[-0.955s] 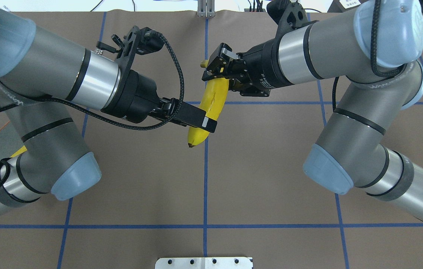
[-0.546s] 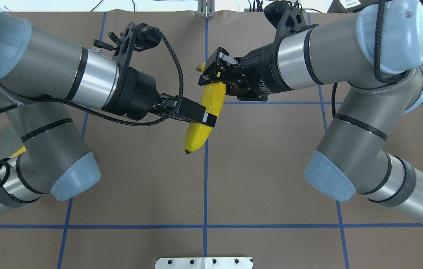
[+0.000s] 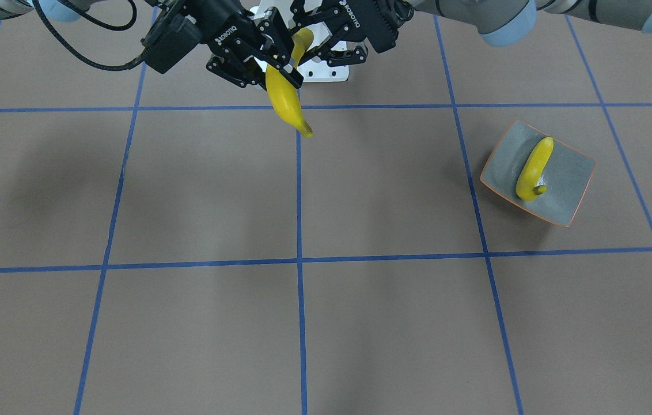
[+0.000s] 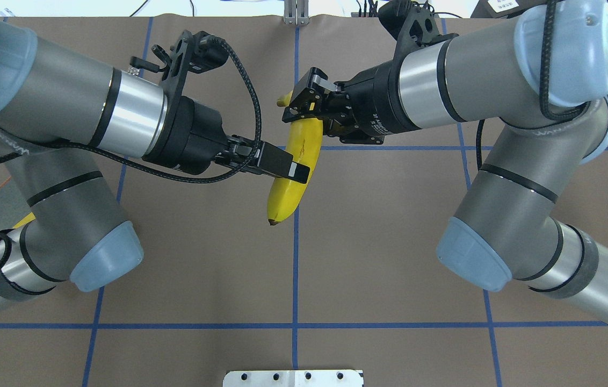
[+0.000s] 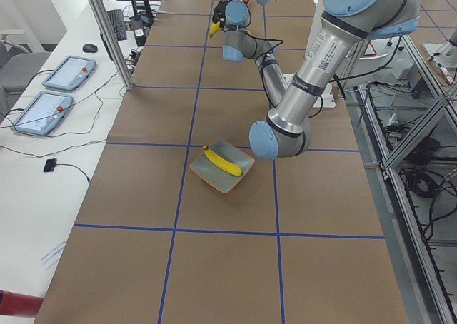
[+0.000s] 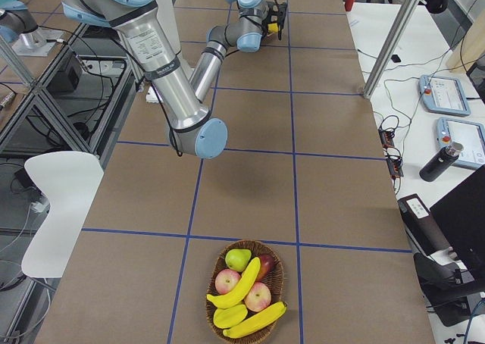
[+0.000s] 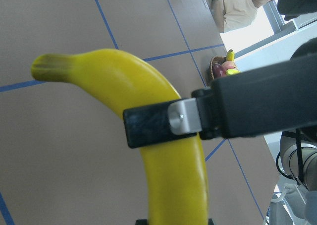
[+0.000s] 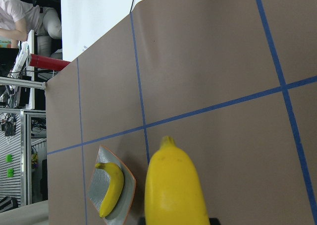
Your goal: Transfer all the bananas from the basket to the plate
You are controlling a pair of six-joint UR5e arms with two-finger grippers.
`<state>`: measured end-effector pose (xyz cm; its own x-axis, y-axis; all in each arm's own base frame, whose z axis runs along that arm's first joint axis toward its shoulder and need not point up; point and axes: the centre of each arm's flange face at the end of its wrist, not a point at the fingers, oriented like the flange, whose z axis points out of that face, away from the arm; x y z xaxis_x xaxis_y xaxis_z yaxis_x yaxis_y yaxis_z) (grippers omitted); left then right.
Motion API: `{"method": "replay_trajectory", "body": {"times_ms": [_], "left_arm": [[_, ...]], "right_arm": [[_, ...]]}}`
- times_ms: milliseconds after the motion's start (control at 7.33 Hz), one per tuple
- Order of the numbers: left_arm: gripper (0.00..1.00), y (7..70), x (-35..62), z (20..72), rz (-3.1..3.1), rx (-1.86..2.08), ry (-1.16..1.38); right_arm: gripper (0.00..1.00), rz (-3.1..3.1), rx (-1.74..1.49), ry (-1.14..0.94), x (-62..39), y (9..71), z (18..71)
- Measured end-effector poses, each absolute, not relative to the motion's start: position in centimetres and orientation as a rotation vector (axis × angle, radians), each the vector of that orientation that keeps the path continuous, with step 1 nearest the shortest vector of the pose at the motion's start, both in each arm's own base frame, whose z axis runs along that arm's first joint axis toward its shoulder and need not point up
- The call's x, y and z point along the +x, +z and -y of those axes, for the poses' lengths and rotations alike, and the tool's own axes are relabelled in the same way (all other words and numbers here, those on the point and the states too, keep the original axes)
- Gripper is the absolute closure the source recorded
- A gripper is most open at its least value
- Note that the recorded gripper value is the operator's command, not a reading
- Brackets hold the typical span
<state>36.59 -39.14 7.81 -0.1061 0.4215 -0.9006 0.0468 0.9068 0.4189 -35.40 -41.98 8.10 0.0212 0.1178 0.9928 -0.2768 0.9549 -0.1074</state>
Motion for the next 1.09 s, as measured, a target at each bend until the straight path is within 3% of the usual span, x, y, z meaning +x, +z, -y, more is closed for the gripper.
{"method": "replay_trajectory", "body": {"times_ms": [546,1092], "left_arm": [[1.0,10.7,36.3,39.3,-1.627,0.276,0.249],[1.0,24.9,30.2,42.0,-1.411,0.299,0.142]], "right_arm": [[0.0,1.493,0.199,0.365,-31.8,9.3,45.0],[0.0,1.288,0.22,0.311,-23.7,21.9,50.4]]}}
